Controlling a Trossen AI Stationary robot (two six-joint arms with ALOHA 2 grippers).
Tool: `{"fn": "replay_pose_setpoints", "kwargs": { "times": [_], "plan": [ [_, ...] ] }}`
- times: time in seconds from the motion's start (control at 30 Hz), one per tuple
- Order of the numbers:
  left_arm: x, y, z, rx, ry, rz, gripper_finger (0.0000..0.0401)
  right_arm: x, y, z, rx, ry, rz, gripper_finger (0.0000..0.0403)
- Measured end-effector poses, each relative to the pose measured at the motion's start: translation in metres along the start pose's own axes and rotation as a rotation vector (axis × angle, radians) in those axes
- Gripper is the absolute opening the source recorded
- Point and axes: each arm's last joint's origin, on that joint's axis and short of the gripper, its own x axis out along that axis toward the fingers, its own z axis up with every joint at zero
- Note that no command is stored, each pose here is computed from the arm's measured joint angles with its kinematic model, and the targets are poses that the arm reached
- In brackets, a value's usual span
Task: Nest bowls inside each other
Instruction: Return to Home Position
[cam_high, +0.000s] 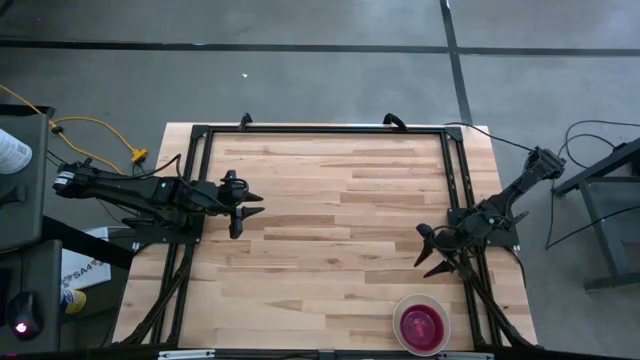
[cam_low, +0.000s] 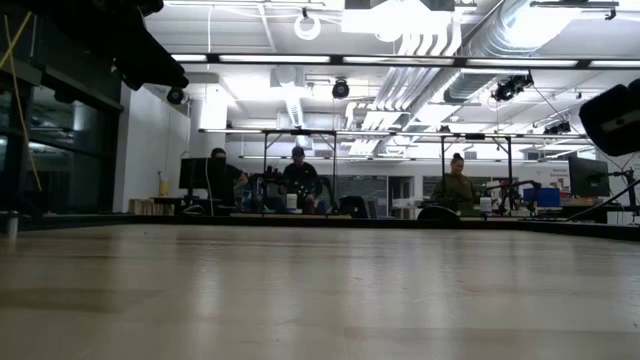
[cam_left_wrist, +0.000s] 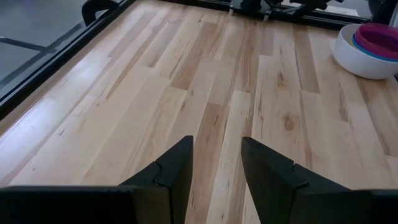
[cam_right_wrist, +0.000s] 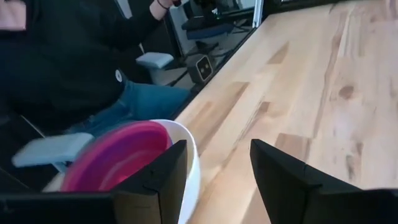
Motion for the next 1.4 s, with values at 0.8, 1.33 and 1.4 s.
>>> {"fn": "replay_pose_setpoints", "kwargs": {
  "times": [0.8,1.33,1.4],
  "plan": [
    [0.002,-0.003,-0.004,0.149,0.015,-0.106,0.0136,0.0,-0.001,-0.001,-0.081,0.003,-0.017,0.0169],
    [-0.007,0.018,-0.075,0.085,-0.222,-0.182,0.0136,0.0,-0.001,-0.001,-0.081,0.002,-0.019,0.0169],
    [-0.007,0.019,-0.078,0.094,-0.276,-0.188,0.0136,0.0,-0.001,-0.001,-0.081,0.002,-0.019,0.0169]
  ]
}}
